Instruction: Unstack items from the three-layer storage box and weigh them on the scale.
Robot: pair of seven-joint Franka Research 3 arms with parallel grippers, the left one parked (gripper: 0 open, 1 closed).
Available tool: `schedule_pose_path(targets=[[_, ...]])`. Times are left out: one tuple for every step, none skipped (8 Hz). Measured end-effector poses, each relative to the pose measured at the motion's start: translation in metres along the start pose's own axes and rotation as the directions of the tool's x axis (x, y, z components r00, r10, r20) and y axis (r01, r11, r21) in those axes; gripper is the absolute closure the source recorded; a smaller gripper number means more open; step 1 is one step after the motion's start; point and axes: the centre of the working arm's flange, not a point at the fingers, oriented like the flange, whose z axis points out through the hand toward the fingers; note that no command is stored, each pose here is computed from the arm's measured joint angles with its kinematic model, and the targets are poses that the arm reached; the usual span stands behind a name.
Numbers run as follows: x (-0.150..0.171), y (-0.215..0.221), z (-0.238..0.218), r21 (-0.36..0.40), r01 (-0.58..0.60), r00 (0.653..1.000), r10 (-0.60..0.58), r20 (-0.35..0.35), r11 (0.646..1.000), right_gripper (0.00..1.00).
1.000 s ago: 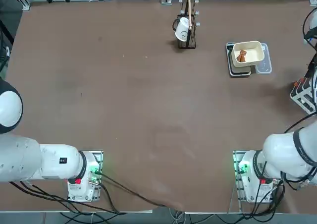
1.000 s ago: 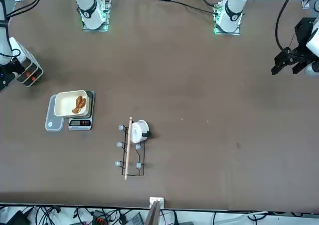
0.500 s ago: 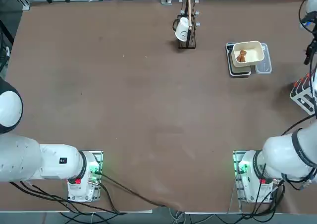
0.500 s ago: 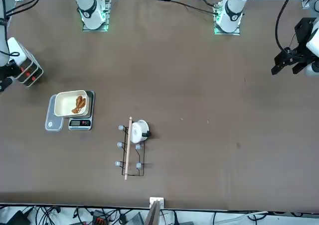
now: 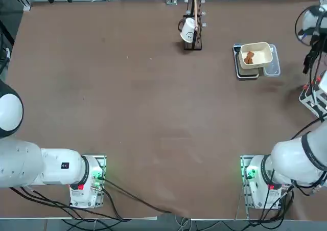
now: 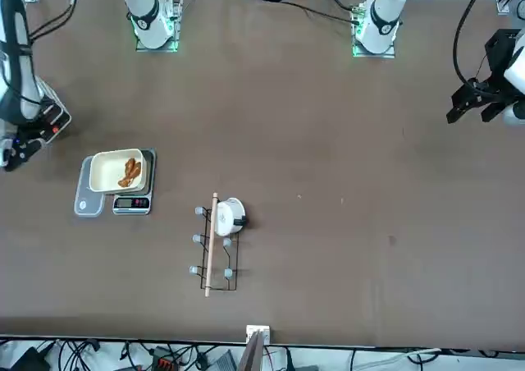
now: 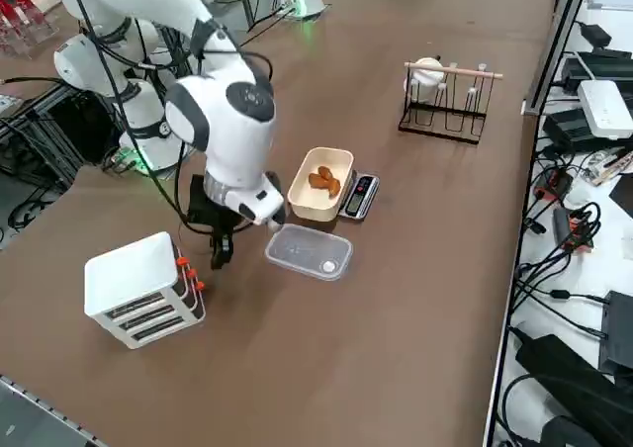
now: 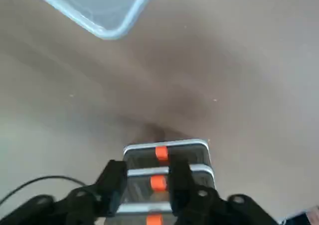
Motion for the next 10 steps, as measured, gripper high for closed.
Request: schedule_pose_path(targets=[[-0.003, -0.001, 0.011, -0.004, 0.009, 1.000, -0.009, 0.024, 1.000, 0.29], [-0.009, 0.001, 0.017, -0.014, 0.009, 0.999, -0.008, 0.054, 1.000, 0.35], [-0.014, 0.002, 0.023, -0.024, -0.001, 0.997, 0.003, 0.083, 1.000, 0.37], [-0.017, 0.000, 0.031, -0.027, -0.011, 0.995, 0.013, 0.099, 1.000, 0.37], [-0.017, -0.002, 0.038, -0.034, -0.011, 0.995, 0.014, 0.101, 0.999, 0.37], [-0.016, -0.004, 0.042, -0.041, -0.008, 0.995, 0.013, 0.099, 0.999, 0.37], [-0.015, -0.004, 0.045, -0.043, -0.007, 0.995, 0.011, 0.099, 0.999, 0.38], [-0.015, -0.004, 0.045, -0.048, -0.002, 0.995, 0.007, 0.102, 0.999, 0.40], [-0.015, -0.004, 0.045, -0.058, 0.007, 0.994, 0.000, 0.108, 0.998, 0.47], [-0.014, -0.004, 0.045, -0.062, 0.013, 0.994, -0.006, 0.112, 0.998, 0.50]])
